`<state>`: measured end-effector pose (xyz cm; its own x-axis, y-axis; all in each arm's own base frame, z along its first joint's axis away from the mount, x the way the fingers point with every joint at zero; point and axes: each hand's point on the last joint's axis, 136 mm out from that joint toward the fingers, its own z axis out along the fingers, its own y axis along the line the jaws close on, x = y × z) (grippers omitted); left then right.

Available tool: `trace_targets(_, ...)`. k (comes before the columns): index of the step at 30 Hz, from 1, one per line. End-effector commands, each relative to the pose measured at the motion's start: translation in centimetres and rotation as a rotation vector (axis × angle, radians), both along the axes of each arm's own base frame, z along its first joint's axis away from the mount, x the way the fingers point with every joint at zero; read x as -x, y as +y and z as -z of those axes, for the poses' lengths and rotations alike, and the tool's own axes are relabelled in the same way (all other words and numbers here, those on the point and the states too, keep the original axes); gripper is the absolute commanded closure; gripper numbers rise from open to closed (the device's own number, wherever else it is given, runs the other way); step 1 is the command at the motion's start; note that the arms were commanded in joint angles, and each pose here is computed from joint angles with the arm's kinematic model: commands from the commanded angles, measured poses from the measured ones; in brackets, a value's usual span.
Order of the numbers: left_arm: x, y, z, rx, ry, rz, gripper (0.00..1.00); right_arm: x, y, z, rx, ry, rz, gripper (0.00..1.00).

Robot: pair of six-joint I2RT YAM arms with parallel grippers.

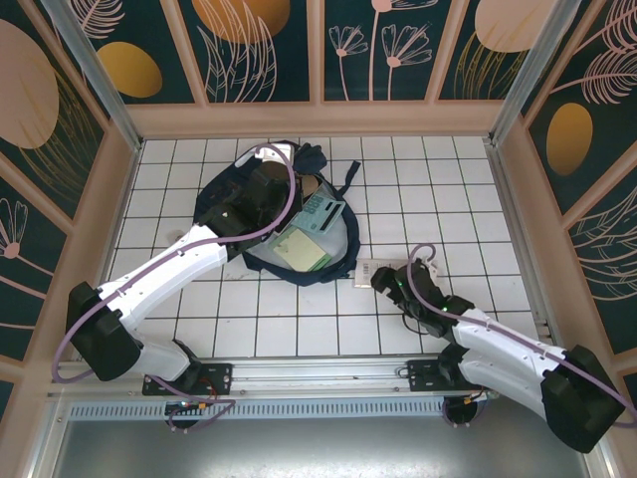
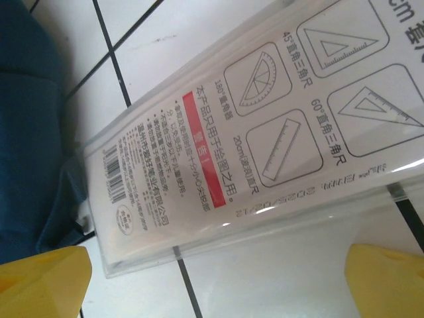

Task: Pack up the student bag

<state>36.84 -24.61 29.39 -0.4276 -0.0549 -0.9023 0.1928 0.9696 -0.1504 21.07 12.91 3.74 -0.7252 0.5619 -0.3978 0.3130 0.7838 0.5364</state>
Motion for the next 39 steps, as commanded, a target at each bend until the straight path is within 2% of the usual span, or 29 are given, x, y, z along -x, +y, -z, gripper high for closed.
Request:
trace_targets(1, -0.4, -0.3, -3.9, 0.108, -0.101, -0.012, 0.94, -0.2, -0.4, 1.2, -0.055, 0.028, 0.030, 0.01)
trace_targets(4, -0.4, -0.4, -4.1, 0.110, -0.100, -0.008, 0.94, -1.1, -0.9, 1.2, -0.109, 0.021, 0.060, 0.01)
trace_targets(12, -0.4, -0.4, -3.9, 0.105, -0.096, -0.008, 0.94, -6.0, -2.9, -1.9, -0.051, -0.123, 0.121, 0.01)
trace_targets(21, -0.3, 0.0, -4.0, 0.103, -0.099, -0.014, 0.94, -9.7, -2.4, -3.9, 0.028, -0.153, 0.088, 0.01)
trace_targets(27, -0.3, 0.0, -3.9, 0.098, -0.101, -0.014, 0.94, -9.9, -2.6, -4.6, 0.058, -0.149, 0.083, 0.01)
trace_targets(39, -0.4, -0.2, -3.4, 0.090, -0.097, -0.012, 0.94, -9.8, -7.2, -2.3, 0.277, -0.055, 0.203, 0.01)
